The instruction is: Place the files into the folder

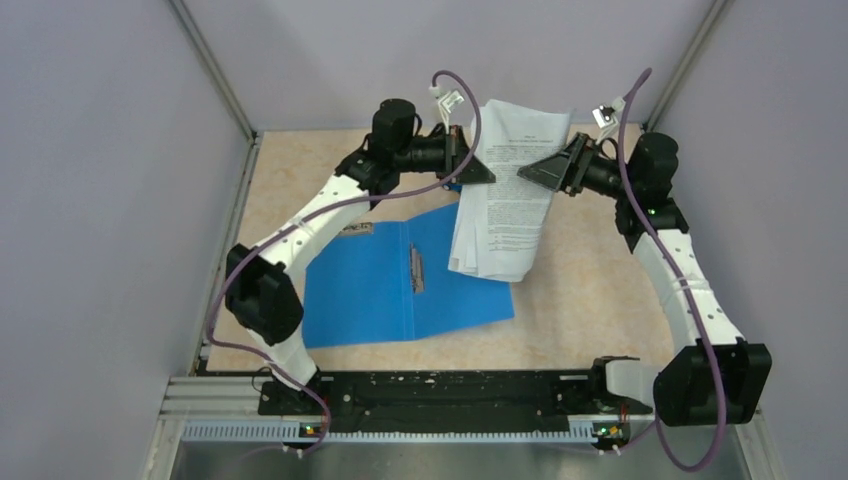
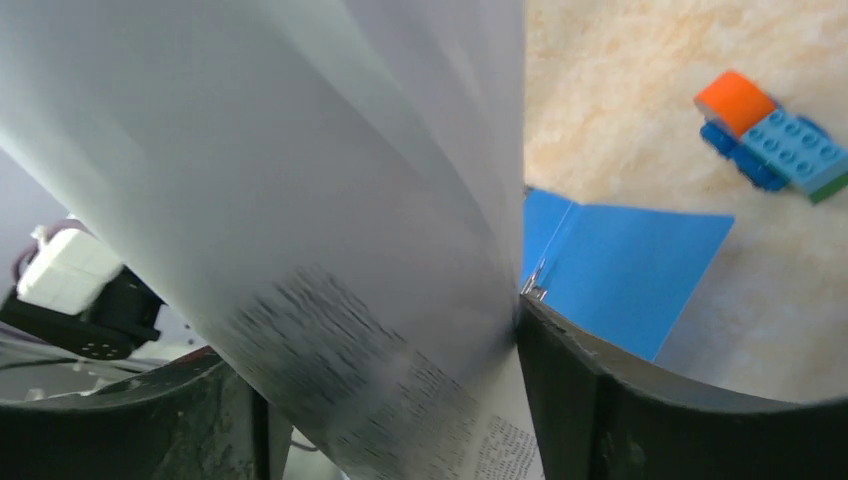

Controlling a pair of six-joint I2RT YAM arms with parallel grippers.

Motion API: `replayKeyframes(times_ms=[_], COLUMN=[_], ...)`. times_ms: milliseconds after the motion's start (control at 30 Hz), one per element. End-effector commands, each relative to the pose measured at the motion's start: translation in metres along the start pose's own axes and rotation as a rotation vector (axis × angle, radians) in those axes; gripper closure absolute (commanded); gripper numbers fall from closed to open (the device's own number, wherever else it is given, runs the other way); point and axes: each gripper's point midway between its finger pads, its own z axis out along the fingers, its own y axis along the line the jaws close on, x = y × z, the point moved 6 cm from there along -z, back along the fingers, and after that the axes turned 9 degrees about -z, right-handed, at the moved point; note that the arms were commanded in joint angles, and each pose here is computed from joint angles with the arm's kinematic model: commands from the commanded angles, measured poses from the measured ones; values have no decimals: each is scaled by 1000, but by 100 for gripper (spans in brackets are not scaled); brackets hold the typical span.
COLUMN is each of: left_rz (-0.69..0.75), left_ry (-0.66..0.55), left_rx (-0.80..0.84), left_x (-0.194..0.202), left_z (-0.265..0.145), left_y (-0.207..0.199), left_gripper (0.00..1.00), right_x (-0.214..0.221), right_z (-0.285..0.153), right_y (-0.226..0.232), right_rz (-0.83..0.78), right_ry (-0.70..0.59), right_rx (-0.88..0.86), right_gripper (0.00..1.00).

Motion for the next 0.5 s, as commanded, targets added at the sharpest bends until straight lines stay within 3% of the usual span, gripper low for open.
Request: replayKeyframes(times_ms=[0,233,467], left_rz=[376,699,846], left_ry=[-30,-18,-44], left_rx=[20,57,125], left_x=[4,32,42], left_z=[-46,-89,-119], left_y=[-71,-125,-162], left_gripper=[100,100,100], right_x=[-21,-31,-32], right_z=[-10,-22,-44], right_y=[33,62,107], right_rz=[-223,-425,-601], right_ry=[-79,-164,-239], right_rx=[-82,-172,-331], right_gripper=[20,3,1])
